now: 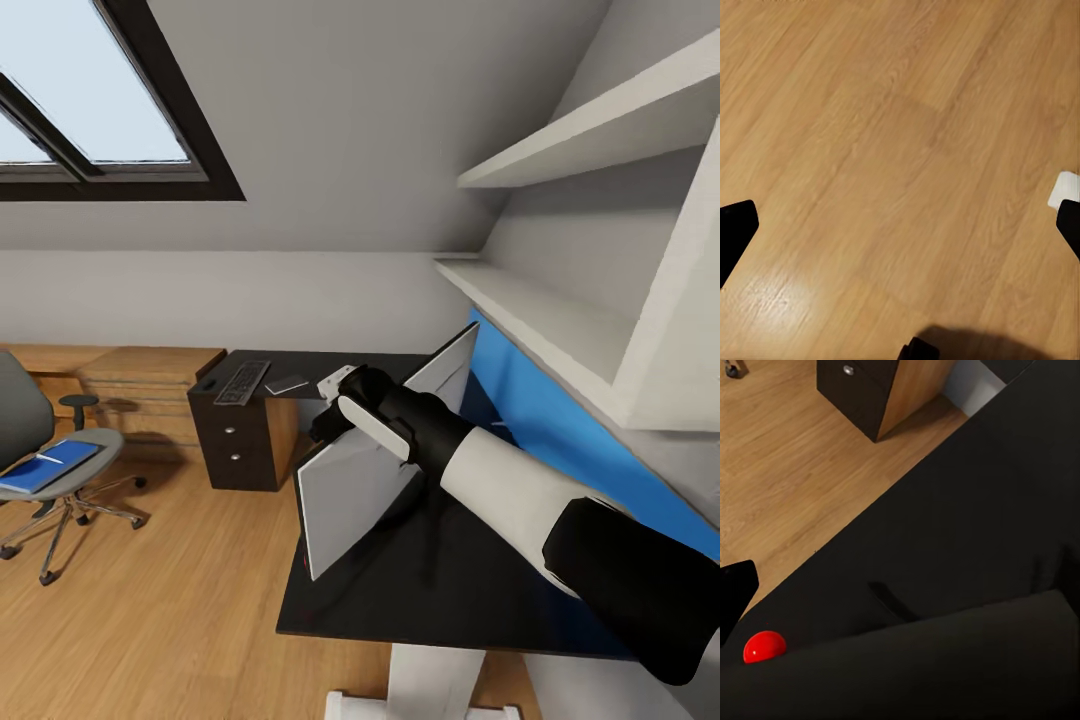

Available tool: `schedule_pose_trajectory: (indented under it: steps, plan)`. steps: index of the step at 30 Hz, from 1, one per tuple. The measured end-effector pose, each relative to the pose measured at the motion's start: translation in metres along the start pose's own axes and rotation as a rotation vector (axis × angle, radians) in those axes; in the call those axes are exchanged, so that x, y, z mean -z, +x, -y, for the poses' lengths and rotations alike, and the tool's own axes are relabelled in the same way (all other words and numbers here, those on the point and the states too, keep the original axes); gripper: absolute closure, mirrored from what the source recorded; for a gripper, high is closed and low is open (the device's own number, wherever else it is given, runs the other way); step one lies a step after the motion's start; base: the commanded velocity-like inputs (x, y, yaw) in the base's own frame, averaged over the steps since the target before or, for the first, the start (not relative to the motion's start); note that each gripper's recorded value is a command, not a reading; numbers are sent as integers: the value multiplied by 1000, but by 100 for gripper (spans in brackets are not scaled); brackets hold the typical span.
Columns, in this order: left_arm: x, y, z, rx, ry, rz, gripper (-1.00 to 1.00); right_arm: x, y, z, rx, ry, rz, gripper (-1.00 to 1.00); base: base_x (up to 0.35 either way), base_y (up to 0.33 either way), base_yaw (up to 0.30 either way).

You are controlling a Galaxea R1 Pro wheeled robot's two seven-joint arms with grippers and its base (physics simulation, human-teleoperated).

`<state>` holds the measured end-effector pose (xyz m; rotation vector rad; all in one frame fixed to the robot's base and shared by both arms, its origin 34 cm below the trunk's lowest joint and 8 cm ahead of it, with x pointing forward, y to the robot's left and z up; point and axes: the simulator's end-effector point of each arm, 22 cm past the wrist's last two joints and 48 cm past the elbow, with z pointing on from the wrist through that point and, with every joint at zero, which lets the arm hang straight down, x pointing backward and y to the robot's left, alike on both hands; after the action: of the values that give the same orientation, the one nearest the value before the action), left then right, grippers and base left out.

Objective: In the bedroom, organize the workspace by keeping the computer under the desk, ensuring the monitor is on the desk, placing the keyboard on the desk next to the monitor, placing the mouse on the desk next to the keyboard, moving the folder from the swivel chair onto the desk next to the mouse, stacking the notebook on top of the folder with the pen on top of the notebook, and positioning the swivel chair next to the desk.

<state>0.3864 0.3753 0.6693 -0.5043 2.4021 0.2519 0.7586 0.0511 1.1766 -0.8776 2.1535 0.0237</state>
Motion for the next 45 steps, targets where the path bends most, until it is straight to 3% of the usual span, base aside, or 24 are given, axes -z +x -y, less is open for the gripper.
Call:
schedule_pose_trajectory:
  steps: [7,23,34,37,41,43,45]
  plan:
    - [0,-6,1,3,2,29,-100,4,-6,-6,1,-16,17,-100,-2,-160,0]
    - [0,-7,1,2,3,31,-100,0,-1,1,-1,1,1,-100,-56,-64,0]
    - [0,-7,1,5,2,31,-100,2,-7,2,-4,8,25,-100,-5,-5,0]
    - [0,-7,1,4,2,31,-100,3,-13,4,-11,14,51,-100,0,0,0]
    - [1,-6,3,5,4,29,-100,7,-33,16,-53,45,133,-100,0,0,0]
    - [1,-4,6,7,8,27,-100,15,-51,29,-101,78,204,-100,0,0,0]
    - [2,-2,10,10,12,24,-100,35,-81,57,-190,149,331,-100,0,0,0]
